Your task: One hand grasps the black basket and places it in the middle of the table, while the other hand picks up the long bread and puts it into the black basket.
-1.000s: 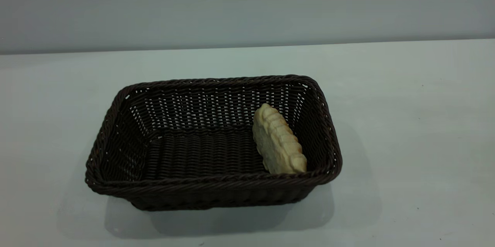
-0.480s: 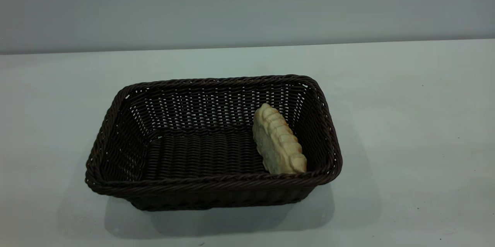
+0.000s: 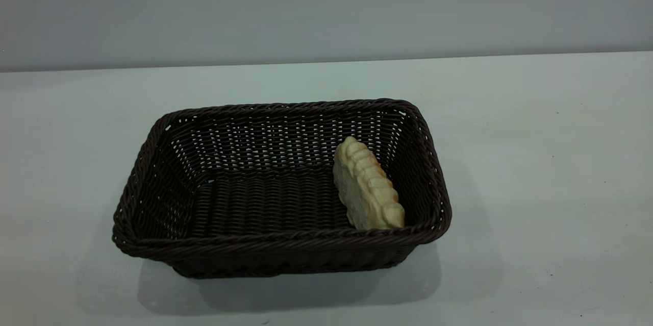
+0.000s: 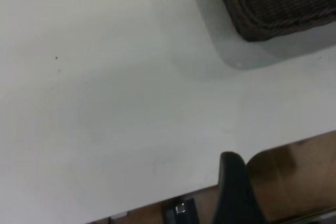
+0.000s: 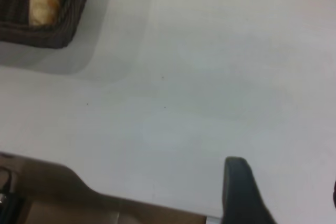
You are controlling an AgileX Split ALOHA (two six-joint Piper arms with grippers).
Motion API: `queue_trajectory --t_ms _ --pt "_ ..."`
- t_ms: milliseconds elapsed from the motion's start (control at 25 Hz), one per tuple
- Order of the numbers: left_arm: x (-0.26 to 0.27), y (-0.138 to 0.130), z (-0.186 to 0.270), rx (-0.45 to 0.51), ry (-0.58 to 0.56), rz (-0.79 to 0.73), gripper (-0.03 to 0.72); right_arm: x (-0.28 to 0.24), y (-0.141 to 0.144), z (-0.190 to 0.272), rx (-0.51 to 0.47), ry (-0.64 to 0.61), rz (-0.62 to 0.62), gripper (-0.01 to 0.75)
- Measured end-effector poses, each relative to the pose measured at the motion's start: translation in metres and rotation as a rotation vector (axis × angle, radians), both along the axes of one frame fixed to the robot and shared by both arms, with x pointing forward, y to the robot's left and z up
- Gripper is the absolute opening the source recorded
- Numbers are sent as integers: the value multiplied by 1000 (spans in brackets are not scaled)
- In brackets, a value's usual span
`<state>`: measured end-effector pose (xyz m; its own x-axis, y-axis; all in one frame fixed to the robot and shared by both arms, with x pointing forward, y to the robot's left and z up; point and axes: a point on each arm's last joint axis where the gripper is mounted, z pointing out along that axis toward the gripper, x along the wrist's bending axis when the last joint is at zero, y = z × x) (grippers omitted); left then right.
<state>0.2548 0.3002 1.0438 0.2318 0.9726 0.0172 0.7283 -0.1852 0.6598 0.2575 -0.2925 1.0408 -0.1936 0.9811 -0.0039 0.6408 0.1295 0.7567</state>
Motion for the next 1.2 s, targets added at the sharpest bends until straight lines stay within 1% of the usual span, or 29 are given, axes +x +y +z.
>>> queue_trajectory --t_ms 200,1000,1120,1200 --pt "1 3 -9 48 35 14 531 0 0 0 7 3 -6 401" --pt "1 3 -10 50 37 15 531 0 0 -1 9 9 -9 401" --pt "-1 4 -10 45 22 20 531 -1 0 -1 10 1 -9 401" --pt "-4 5 -10 39 0 50 531 -3 0 -1 12 -10 -11 401"
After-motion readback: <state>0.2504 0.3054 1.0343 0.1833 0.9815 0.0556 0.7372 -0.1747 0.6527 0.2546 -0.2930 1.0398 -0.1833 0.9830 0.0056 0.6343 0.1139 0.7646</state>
